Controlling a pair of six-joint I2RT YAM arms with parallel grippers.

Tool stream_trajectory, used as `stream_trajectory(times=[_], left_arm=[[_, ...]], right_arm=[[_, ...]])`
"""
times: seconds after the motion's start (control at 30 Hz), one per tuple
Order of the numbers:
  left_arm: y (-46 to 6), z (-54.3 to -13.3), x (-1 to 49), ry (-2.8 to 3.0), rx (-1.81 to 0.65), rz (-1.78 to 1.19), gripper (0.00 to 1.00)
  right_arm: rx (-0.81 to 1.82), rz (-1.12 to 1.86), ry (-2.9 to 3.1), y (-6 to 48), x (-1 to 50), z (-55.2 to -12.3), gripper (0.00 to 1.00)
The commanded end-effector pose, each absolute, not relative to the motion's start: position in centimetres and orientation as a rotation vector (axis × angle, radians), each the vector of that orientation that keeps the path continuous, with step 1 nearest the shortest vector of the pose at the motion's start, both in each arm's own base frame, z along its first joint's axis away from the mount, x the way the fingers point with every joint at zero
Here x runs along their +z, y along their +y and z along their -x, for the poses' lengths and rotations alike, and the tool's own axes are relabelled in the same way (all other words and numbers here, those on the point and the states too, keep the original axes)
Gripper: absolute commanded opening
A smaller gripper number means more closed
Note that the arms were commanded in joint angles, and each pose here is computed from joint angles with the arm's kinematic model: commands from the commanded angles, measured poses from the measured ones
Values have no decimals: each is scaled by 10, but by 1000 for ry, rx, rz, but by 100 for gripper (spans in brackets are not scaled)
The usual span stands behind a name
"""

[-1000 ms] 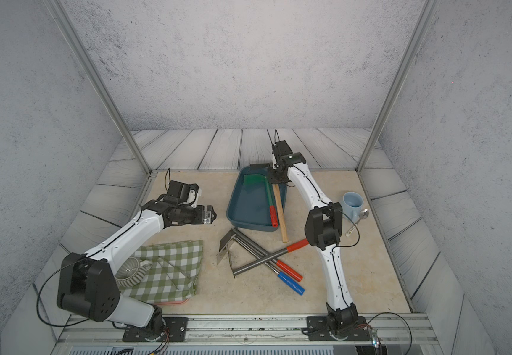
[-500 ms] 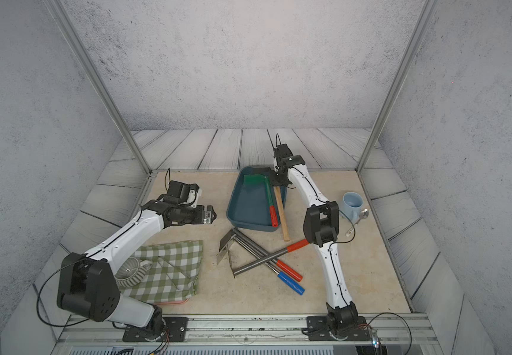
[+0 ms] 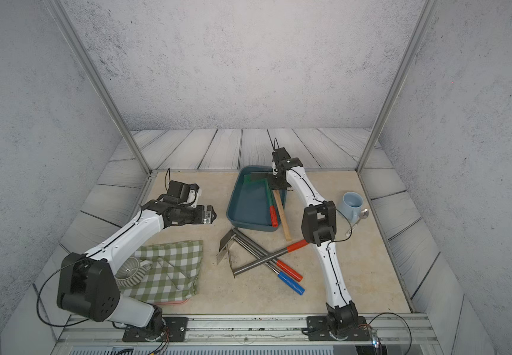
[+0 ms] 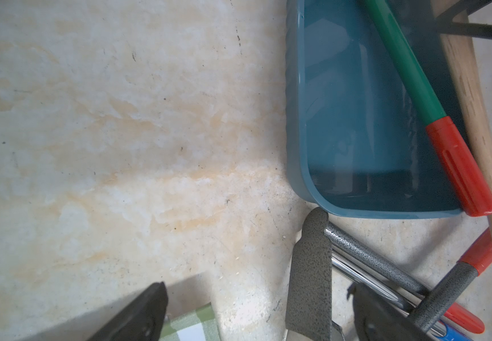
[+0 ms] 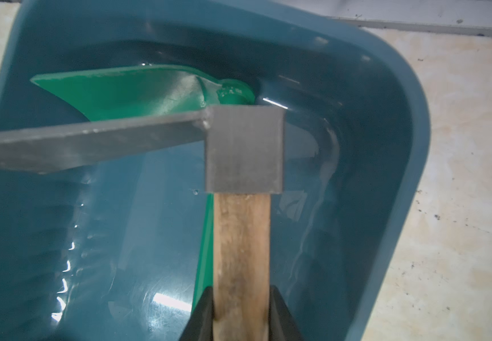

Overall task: Put the small hoe into the storage box
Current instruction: Place the hoe in the storage box.

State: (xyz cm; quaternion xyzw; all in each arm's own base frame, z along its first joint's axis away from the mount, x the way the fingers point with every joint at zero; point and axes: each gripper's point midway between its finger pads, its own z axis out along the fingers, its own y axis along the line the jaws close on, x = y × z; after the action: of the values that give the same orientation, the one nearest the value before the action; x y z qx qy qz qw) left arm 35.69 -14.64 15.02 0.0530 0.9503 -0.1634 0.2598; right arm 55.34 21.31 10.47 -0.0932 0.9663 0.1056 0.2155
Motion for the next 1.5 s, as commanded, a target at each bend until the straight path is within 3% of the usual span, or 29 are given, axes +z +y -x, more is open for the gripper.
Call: stream_trajectory(times=[0.0,0.77,1.47], left_arm=[[-148,-359,154,2565,-436,-164,100],[-148,-360,155,2562,-433,-165,100],[-148,-359,155,2565,-432,-165,100]], right_arm=[[294,276,2636,214,115,-561,10],[243,300,2638,209,114,-562,38],[312,282,2617,212,144,-544,50]])
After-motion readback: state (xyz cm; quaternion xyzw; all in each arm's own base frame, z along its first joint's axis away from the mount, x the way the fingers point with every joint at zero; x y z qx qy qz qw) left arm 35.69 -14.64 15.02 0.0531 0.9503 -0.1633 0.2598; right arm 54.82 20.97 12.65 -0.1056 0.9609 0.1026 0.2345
